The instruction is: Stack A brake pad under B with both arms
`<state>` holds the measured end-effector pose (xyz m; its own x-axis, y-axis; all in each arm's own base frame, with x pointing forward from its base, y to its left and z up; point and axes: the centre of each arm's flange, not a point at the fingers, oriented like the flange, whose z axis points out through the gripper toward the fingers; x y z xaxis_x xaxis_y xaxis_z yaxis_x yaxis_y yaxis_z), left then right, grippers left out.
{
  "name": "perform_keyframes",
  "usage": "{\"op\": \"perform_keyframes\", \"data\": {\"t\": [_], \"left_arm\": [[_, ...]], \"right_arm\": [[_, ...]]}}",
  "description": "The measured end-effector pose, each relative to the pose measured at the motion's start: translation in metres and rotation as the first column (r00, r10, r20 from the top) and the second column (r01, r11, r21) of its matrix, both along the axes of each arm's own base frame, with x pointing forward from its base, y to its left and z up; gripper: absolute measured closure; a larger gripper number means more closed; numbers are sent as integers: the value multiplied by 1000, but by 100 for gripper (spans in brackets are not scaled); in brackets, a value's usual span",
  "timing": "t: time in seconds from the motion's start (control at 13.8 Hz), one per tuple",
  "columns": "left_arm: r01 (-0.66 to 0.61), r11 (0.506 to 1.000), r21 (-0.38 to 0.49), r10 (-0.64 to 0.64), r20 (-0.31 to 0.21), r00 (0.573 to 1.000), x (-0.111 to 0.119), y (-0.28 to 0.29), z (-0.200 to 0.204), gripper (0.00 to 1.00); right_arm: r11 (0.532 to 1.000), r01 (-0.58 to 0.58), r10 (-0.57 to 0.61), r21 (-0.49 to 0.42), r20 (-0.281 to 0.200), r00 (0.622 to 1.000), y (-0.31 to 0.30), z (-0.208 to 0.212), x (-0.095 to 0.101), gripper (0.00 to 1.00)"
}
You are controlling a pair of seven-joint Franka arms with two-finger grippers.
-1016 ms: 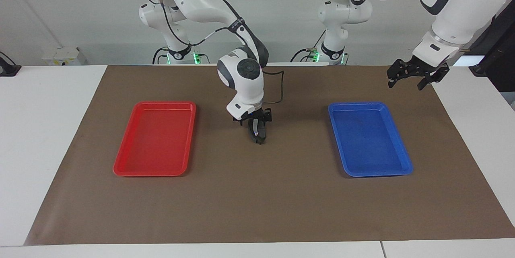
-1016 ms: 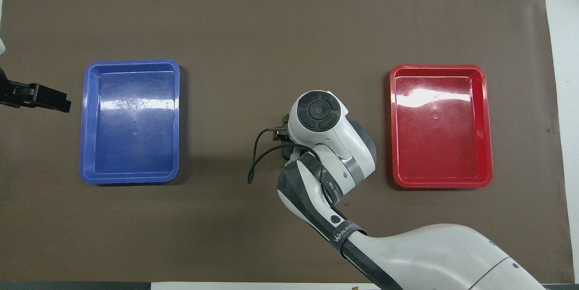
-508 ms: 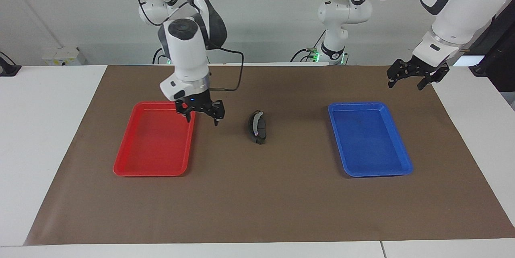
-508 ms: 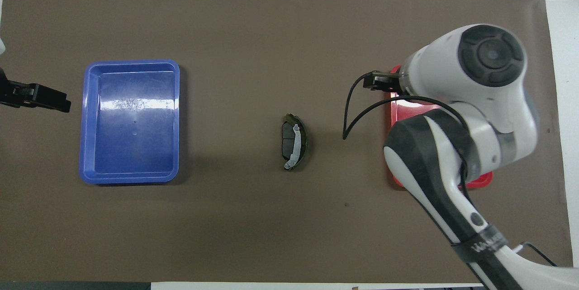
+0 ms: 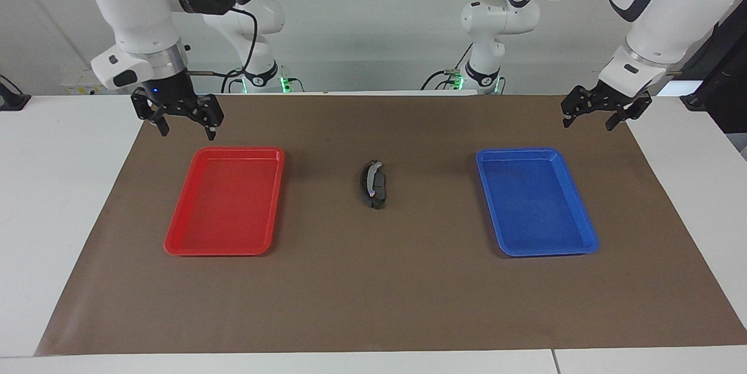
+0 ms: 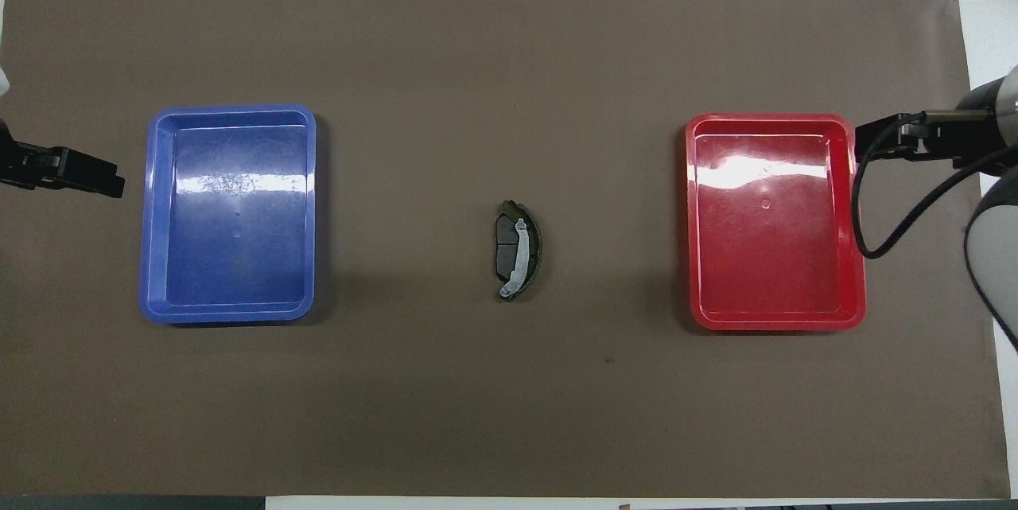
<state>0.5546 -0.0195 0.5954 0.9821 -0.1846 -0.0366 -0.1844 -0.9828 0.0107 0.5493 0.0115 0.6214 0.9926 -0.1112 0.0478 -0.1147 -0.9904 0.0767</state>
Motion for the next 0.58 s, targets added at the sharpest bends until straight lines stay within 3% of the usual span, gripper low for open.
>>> {"op": "perform_keyframes", "data": {"t": [0.58], "left_arm": [[0,1000,0,0,0,1000,0,0,0,0]], "right_arm": [[997,46,-41,55,-82,996,-15,5,-10,0]]}}
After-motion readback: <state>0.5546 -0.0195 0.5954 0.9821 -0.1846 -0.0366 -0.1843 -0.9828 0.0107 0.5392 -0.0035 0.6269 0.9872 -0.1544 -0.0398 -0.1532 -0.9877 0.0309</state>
